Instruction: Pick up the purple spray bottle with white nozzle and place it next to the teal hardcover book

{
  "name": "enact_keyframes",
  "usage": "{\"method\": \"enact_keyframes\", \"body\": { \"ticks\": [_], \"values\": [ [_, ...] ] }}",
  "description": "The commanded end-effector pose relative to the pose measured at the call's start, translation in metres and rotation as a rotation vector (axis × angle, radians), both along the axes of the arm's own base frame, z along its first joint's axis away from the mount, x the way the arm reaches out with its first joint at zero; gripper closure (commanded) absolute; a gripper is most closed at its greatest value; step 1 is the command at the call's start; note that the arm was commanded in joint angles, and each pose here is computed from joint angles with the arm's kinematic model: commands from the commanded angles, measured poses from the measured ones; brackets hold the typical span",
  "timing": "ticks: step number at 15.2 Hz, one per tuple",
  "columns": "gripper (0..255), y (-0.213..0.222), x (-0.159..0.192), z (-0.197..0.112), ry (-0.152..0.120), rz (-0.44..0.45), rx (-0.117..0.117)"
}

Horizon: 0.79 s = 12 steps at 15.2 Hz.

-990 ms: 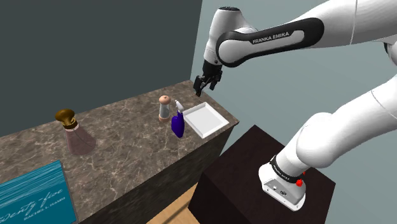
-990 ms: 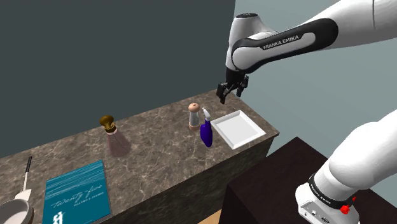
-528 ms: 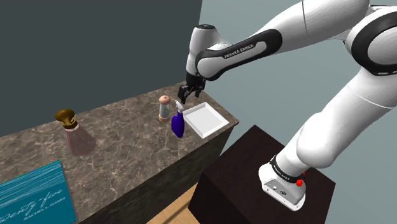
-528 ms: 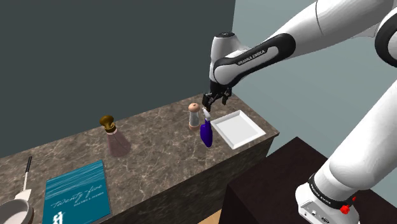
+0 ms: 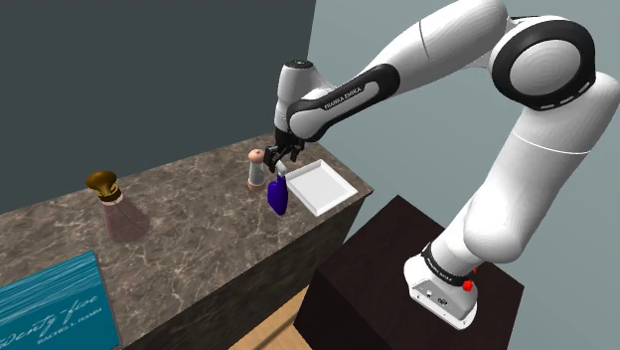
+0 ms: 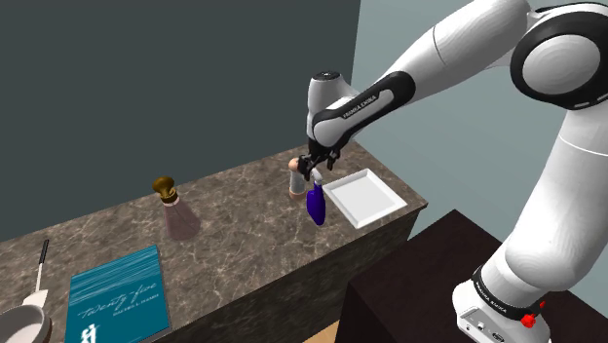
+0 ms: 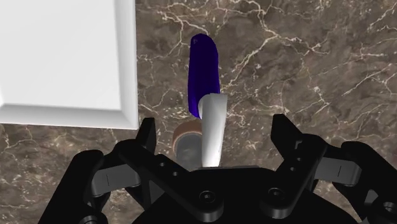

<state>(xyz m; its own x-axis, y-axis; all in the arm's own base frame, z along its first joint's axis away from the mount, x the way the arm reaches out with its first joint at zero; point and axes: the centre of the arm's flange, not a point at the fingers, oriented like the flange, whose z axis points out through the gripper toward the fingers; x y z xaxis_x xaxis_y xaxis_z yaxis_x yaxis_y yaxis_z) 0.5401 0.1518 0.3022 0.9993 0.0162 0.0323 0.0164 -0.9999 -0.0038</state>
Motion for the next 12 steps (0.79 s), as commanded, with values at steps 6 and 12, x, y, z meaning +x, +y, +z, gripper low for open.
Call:
{"method": "enact_keyframes", "body": {
  "ticks": [6, 12],
  "values": [
    [0, 0.0, 0.002, -0.025, -0.001, 0.0, 0.0],
    [255, 0.0, 0.002, -0.025, -0.001, 0.0, 0.0]
  ]
}}
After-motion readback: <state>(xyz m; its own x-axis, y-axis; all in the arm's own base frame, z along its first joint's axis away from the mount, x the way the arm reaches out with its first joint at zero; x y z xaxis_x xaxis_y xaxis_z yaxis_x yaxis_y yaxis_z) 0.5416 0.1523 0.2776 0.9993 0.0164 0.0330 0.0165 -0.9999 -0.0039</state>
